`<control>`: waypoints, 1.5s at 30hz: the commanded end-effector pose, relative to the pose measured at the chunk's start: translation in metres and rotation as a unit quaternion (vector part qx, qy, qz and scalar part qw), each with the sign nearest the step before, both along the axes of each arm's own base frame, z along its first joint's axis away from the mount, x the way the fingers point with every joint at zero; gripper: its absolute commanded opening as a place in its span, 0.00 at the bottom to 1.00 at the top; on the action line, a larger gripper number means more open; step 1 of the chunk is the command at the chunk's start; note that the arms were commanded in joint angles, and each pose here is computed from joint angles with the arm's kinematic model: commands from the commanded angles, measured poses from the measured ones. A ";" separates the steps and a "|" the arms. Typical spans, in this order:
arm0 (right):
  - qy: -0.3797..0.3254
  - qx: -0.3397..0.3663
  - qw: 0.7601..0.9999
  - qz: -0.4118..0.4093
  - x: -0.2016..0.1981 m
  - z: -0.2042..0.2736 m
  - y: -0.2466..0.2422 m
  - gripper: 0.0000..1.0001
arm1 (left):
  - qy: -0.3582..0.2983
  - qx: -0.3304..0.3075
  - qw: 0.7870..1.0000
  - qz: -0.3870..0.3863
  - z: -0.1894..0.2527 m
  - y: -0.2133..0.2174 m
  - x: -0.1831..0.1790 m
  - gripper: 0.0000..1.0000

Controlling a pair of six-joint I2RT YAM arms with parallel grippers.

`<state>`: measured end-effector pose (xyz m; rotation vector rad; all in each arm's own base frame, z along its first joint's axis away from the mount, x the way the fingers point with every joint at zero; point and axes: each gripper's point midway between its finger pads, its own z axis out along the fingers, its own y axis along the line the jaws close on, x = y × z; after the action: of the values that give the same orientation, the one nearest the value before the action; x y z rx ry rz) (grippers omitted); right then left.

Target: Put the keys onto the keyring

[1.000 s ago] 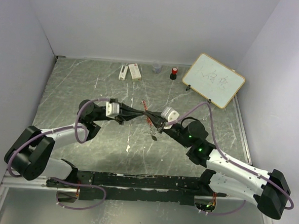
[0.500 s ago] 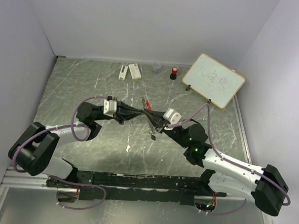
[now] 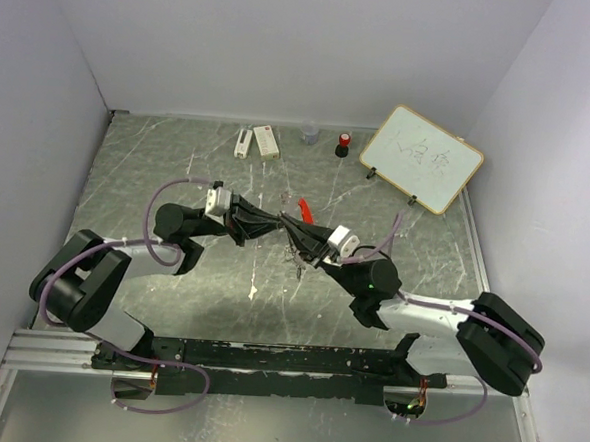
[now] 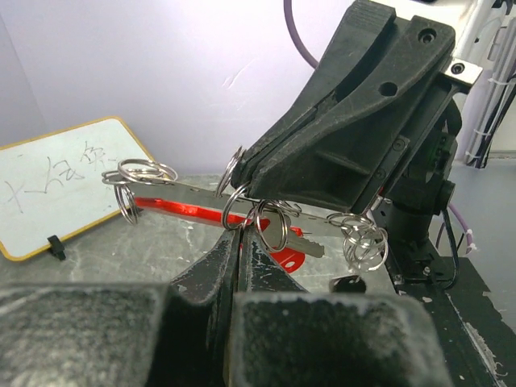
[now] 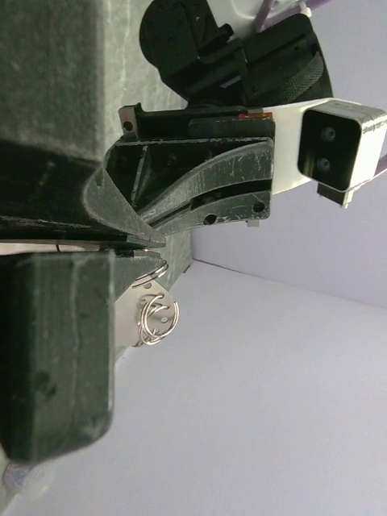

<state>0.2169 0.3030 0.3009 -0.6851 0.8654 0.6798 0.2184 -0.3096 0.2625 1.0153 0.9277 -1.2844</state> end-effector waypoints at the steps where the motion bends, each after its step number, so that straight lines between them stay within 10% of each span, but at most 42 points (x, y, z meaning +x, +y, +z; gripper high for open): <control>1: -0.033 0.055 0.998 0.008 -0.004 0.021 -0.002 0.00 | -0.062 -0.050 0.997 -0.020 0.037 0.002 -0.013 0.07; 18: 0.000 0.049 0.998 -0.047 0.012 0.014 -0.017 0.00 | -0.051 0.002 0.995 0.090 0.033 0.010 0.020 0.07; 20: 0.025 0.064 0.996 -0.064 0.015 0.020 -0.027 0.24 | -0.047 0.007 0.993 0.106 0.033 0.013 0.024 0.07; 24: 0.036 0.060 0.994 -0.084 0.013 0.026 -0.041 0.36 | -0.043 0.006 0.993 0.111 0.033 0.016 0.029 0.07; 36: 0.100 -0.003 0.985 -0.142 0.023 0.001 -0.062 0.36 | -0.029 0.041 0.992 0.117 0.021 0.013 0.044 0.07; 45: 0.142 -0.084 0.977 -0.132 0.022 -0.026 -0.054 0.59 | -0.014 0.051 0.993 0.107 0.023 0.010 0.046 0.07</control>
<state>0.2401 0.2504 0.2852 -0.5621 1.1984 0.4969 0.2583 -0.2993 0.2631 0.9770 1.1063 -1.0724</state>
